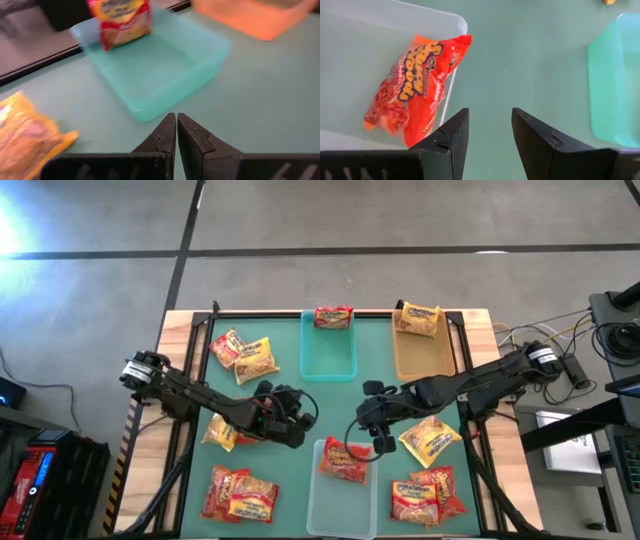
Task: Sort Maruchan noodles
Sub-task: Put the right yellow pack noodle into the yellow bin
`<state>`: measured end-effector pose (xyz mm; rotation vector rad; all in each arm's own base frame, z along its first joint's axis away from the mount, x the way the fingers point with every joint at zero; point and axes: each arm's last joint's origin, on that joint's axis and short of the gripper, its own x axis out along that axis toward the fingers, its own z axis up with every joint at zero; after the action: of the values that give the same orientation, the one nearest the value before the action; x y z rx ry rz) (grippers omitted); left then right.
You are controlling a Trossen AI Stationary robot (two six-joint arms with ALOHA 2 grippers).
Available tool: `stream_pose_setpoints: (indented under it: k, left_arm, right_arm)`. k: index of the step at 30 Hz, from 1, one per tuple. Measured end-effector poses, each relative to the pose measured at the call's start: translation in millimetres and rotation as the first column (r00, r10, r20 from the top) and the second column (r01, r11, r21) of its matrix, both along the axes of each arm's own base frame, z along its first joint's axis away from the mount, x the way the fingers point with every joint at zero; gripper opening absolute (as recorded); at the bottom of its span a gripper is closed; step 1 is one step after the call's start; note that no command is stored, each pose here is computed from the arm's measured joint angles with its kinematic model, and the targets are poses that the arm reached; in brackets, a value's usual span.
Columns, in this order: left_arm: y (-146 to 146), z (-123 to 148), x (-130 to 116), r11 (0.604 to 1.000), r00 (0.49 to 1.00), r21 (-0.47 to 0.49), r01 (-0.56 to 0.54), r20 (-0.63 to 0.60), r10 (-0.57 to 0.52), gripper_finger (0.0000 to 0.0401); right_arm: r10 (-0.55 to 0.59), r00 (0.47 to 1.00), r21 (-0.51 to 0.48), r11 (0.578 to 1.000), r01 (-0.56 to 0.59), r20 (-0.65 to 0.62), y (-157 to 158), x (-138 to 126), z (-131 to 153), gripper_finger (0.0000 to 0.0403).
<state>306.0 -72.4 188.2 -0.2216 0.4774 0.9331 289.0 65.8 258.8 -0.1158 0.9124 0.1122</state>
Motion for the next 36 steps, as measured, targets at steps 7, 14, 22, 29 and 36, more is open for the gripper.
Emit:
stream_pose_setpoints:
  k: [7, 14, 22, 29, 36]
  left_arm:
    - [36.6, -12.5, -9.5, 0.962, 0.975, -0.256, -0.098, -0.22, 0.041, 0.0]
    - [43.2, -12.8, -27.8, 0.86, 0.87, -0.475, -0.185, -0.487, -0.081, 0.0]
    - [29.3, 13.9, -48.7, 0.813, 0.737, -0.422, -0.401, -0.675, 0.013, 0.0]
    - [11.3, 16.5, -60.4, 0.754, 0.676, -0.446, -0.483, -0.736, -0.002, 0.0]
    - [5.7, 16.3, -62.6, 0.732, 0.675, -0.449, -0.512, -0.738, 0.02, 0.0]
  right_arm:
    - [-0.024, 1.0, 0.001, 1.0, 0.024, 0.012, -4.9, -13.4, -16.7, 0.0139]
    - [-0.012, 1.0, -0.021, 1.0, 0.011, -0.026, -7.6, -22.5, -40.0, 0.0139]
    - [-0.028, 1.0, -0.036, 0.999, 0.028, -0.004, -20.2, -26.8, -56.9, 0.0139]
    - [-0.049, 0.999, -0.052, 0.998, 0.048, -0.022, -30.5, -29.1, -65.5, 0.0139]
    - [-0.017, 1.0, -0.071, 0.997, 0.017, 0.002, -31.2, -28.0, -66.6, 0.0139]
